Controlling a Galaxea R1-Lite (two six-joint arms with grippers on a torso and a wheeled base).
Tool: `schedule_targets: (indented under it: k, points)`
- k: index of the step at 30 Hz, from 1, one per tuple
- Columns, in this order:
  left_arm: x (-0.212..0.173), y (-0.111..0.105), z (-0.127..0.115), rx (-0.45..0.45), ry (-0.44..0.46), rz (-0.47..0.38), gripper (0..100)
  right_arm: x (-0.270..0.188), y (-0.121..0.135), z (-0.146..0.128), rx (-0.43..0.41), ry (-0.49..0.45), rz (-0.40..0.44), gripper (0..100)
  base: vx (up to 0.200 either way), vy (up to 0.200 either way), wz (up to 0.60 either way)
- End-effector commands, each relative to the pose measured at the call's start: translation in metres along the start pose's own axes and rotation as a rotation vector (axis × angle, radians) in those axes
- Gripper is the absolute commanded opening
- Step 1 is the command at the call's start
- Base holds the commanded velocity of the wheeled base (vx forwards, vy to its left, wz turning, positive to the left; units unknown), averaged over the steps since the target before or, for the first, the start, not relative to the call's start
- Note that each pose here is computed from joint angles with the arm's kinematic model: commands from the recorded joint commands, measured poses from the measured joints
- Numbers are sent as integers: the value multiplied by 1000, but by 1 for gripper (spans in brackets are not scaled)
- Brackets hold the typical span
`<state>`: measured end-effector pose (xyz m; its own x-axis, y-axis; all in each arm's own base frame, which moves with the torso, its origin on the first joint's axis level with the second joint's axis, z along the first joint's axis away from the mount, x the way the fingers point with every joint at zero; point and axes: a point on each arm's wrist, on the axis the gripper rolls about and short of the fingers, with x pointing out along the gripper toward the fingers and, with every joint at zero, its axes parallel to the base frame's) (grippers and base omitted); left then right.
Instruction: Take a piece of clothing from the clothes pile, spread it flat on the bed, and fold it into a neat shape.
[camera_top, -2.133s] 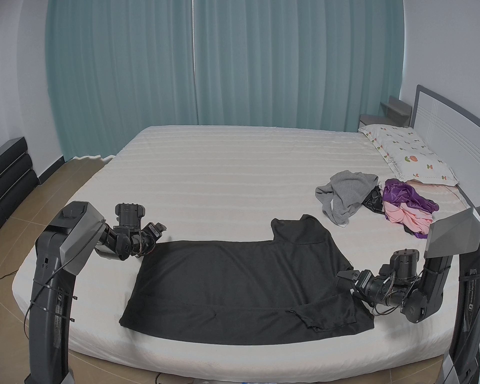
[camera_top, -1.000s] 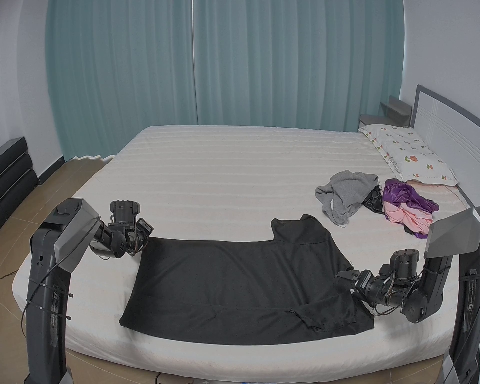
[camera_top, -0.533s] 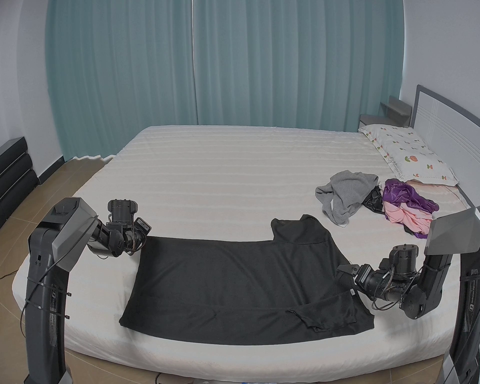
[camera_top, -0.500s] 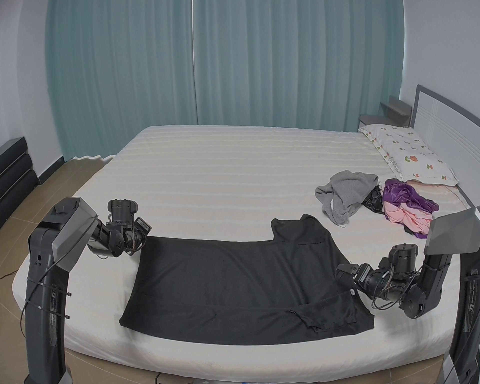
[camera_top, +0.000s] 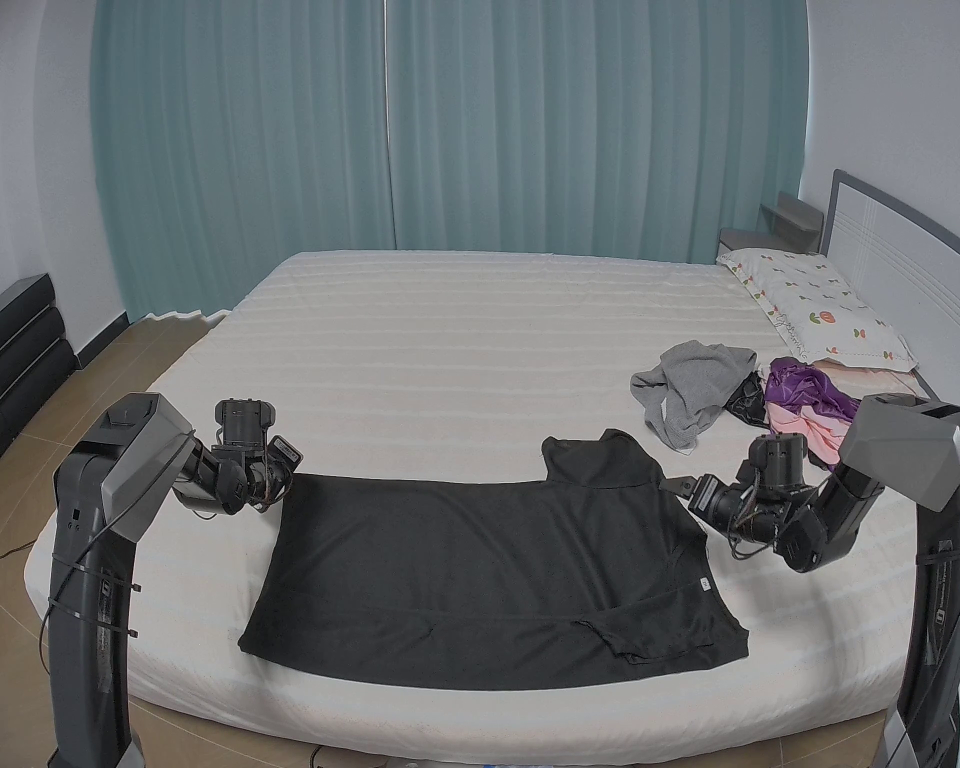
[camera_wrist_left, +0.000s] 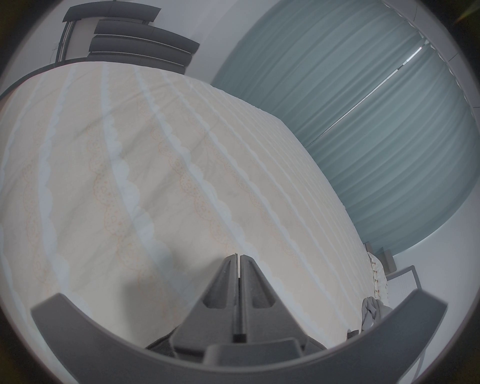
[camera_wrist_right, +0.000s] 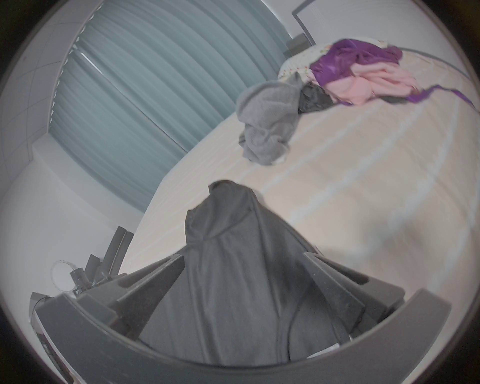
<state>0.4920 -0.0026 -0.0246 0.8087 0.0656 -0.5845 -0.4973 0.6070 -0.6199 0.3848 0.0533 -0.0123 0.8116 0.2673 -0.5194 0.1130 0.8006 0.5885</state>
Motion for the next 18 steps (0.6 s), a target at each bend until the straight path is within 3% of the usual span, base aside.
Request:
schedule_targets:
  k: [1,7,18]
  points:
    - [-3,-1,1,-1,1,-1,0,48,10,6,-72,-19,-26,100,0,0,0]
    - [-3,0,0,-1,3,3,0,87,2,4,-127,4,-46,100,0,0,0]
    - [-3,0,0,1,4,1,0,120,6,25,-135,-116,-8,100,0,0,0]
